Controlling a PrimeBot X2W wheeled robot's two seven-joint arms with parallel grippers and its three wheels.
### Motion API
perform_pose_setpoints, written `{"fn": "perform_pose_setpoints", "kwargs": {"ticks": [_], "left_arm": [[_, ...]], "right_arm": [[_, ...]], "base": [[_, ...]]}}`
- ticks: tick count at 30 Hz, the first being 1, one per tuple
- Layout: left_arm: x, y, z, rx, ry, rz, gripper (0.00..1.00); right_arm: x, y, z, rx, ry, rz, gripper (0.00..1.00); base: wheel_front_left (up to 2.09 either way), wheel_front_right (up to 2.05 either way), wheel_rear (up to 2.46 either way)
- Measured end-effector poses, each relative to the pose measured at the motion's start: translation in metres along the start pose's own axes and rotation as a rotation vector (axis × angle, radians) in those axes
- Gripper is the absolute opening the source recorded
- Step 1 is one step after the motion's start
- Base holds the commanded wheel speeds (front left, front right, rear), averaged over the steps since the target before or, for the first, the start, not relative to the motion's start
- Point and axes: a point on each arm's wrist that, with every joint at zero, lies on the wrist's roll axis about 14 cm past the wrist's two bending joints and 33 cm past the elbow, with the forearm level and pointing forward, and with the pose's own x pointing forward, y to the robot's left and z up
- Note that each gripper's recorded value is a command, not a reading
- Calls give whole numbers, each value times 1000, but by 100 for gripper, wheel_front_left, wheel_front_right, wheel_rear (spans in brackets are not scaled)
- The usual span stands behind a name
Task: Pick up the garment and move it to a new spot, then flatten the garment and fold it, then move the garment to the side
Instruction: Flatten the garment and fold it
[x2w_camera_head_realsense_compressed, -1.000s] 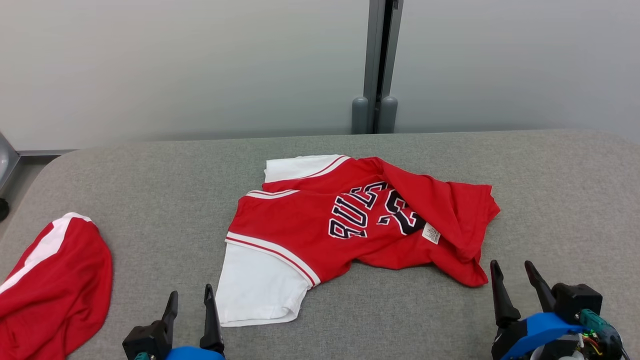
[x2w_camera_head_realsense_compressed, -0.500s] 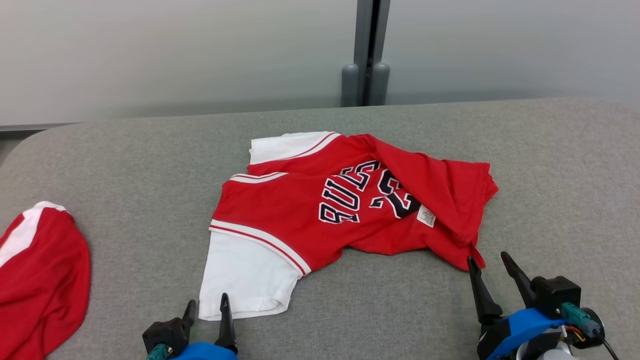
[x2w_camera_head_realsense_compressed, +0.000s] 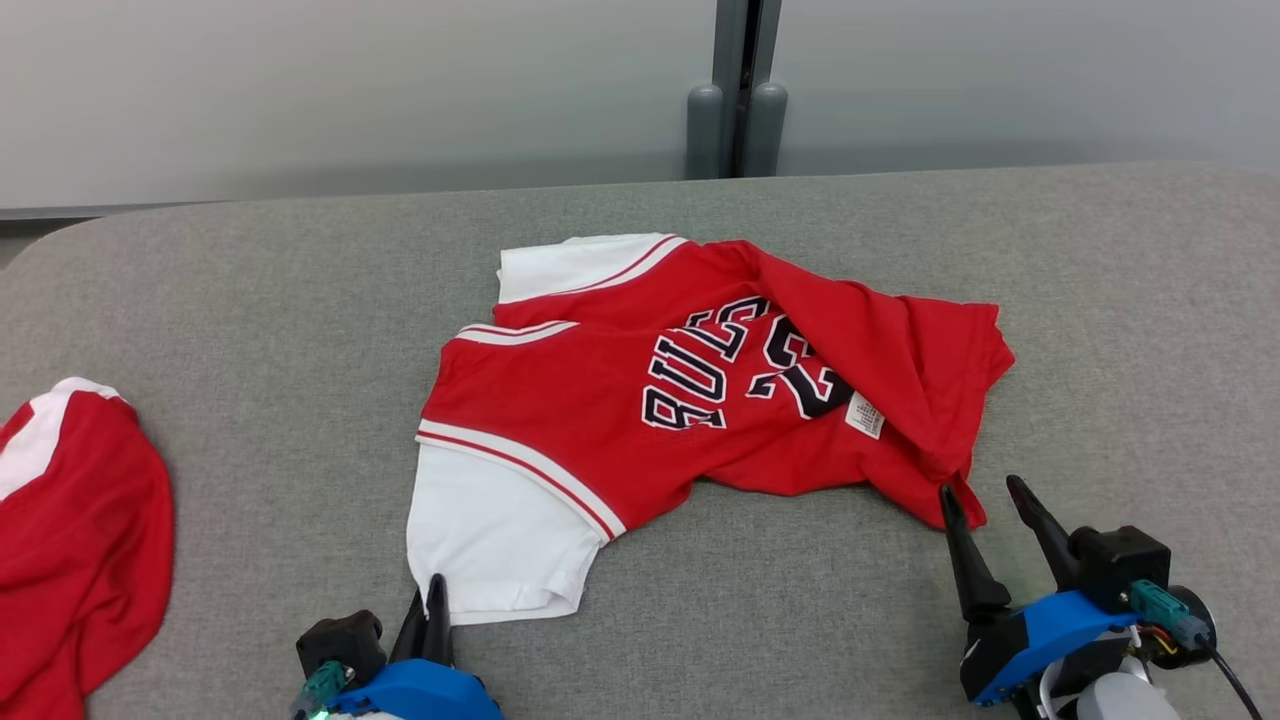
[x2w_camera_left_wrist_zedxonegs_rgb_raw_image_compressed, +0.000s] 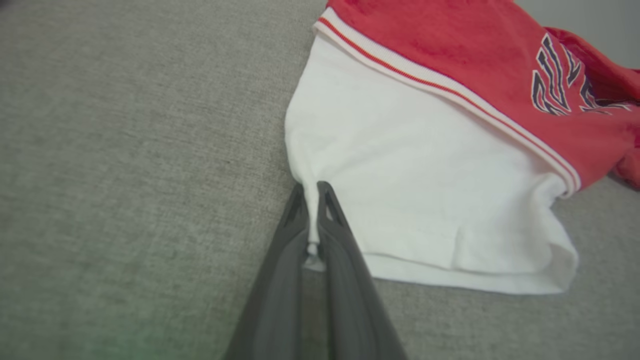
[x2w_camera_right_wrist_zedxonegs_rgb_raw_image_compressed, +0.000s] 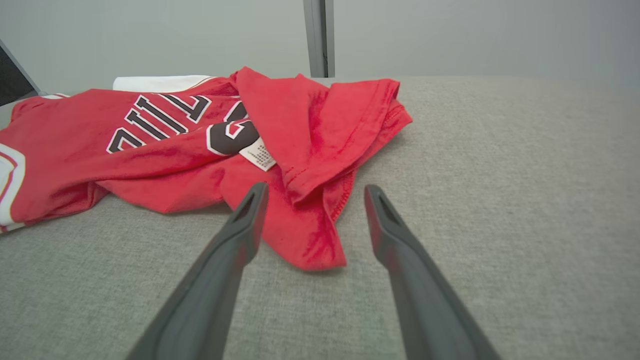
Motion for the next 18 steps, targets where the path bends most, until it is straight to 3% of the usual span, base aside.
{"fn": "perform_pose_setpoints", "kwargs": {"ticks": [5, 18], "left_arm": [[0, 2, 4, -19, -16, 10, 0], [1, 4, 4, -23, -20, 8, 0]], "right_arm": [[8, 9, -8, 13, 26, 24, 100], [17, -2, -46, 73, 142, -38, 100]], "base": [[0, 0, 0], [0, 0, 0]]}}
